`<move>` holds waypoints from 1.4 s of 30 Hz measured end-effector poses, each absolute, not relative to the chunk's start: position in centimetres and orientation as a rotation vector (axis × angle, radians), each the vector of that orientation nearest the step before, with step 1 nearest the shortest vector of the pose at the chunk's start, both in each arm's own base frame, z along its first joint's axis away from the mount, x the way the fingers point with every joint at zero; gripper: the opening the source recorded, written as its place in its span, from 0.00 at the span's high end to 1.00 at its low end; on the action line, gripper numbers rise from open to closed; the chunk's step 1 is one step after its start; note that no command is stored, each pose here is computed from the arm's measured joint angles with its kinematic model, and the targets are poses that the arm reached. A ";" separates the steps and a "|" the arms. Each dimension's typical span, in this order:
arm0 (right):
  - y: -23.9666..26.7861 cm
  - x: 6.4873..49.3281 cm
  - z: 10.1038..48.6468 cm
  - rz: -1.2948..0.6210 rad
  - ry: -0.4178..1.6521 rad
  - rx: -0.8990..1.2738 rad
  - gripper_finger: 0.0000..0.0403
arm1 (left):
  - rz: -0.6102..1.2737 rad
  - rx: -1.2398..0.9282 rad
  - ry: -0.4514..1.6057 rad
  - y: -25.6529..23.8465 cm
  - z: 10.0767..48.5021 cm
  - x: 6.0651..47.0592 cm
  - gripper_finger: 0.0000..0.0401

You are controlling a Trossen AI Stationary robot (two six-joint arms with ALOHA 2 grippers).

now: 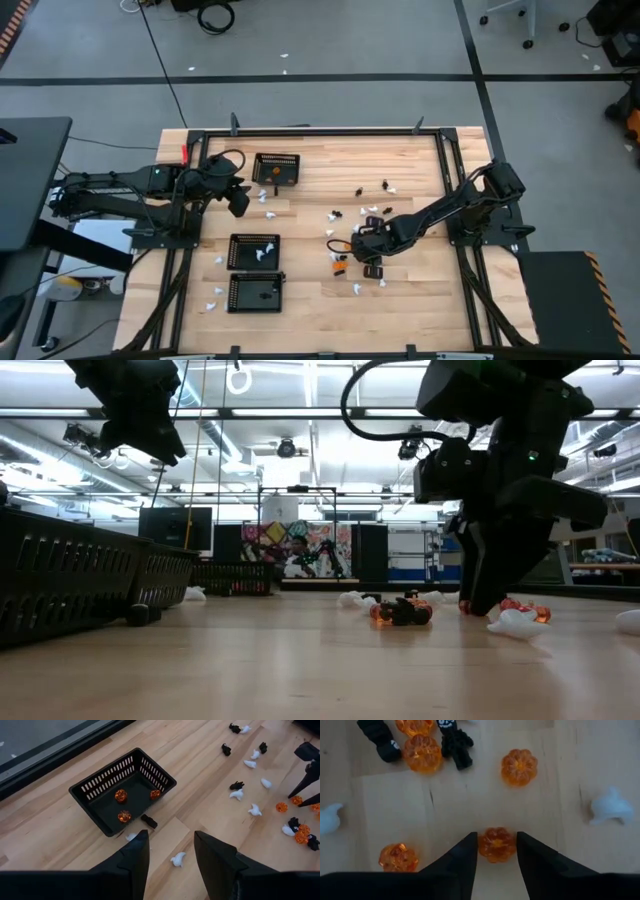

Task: Sort Halloween decoration
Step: Put the orange pumpkin toy into the top black bin

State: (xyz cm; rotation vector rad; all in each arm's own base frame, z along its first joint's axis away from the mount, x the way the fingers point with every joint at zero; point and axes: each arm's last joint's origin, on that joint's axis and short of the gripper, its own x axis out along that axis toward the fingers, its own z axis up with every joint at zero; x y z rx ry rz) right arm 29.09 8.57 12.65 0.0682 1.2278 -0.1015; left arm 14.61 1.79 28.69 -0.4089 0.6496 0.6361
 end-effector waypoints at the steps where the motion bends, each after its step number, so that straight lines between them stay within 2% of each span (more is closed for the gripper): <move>1: 8.6 29.1 12.5 -0.098 1.234 0.077 0.66 | 0.636 -0.409 0.650 1.8 28.7 14.6 0.60; 9: 8.8 29.1 12.1 -0.153 1.236 0.129 0.74 | 0.594 -0.428 0.669 1.7 28.6 14.6 0.60; 17: 9.0 30.1 13.1 -0.139 1.236 0.070 0.75 | 0.586 -0.409 0.675 1.7 28.6 14.6 0.60; 21: 8.5 32.0 14.6 -0.126 1.153 0.064 0.75 | 0.584 -0.389 0.698 1.7 28.5 14.5 0.60; 32: 3.8 35.5 17.9 -0.121 1.029 0.022 0.75 | 0.583 -0.368 0.715 1.7 28.4 14.4 0.60; 42: -3.7 39.8 19.4 -0.146 0.932 0.034 0.74 | 0.593 -0.374 0.712 1.7 28.4 14.4 0.60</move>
